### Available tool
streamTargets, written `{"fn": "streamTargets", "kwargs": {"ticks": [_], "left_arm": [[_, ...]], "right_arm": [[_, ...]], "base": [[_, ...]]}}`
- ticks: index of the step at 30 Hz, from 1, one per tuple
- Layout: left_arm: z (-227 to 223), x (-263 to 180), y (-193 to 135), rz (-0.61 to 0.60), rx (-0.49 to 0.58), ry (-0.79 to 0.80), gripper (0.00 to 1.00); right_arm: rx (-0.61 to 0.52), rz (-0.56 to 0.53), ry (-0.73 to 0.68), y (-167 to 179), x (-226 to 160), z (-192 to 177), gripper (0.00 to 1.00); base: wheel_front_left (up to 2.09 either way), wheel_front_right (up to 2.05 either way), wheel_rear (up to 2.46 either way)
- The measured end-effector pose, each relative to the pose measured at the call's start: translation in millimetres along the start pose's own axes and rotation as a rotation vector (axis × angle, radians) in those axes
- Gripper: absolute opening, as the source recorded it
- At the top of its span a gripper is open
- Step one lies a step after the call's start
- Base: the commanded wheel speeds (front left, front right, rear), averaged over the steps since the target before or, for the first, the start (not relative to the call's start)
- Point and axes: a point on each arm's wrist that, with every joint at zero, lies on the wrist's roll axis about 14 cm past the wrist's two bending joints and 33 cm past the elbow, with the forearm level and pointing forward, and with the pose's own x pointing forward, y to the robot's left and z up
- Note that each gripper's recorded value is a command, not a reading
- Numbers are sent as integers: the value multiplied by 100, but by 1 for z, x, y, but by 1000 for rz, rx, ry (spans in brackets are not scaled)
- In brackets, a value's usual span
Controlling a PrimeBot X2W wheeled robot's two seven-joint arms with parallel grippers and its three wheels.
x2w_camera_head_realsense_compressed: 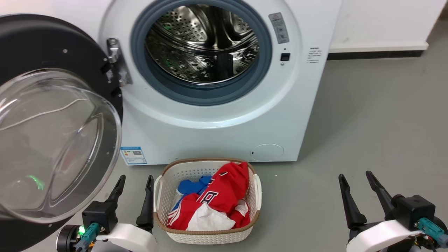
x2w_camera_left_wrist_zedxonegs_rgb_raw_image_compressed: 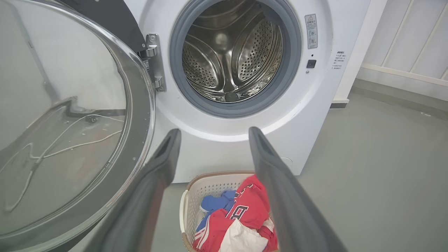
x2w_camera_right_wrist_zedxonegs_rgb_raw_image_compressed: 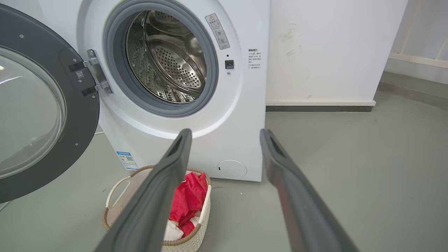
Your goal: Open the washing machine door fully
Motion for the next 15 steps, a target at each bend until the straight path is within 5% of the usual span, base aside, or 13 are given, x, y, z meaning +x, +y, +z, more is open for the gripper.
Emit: {"fn": "streamTargets", "kwargs": {"ticks": [15], "left_arm": [[-5,6,6,24,8,-1,100]], "right_arm": [[8,-9,-3,-6,6,-4,100]], "base": [[0,0,0]]}}
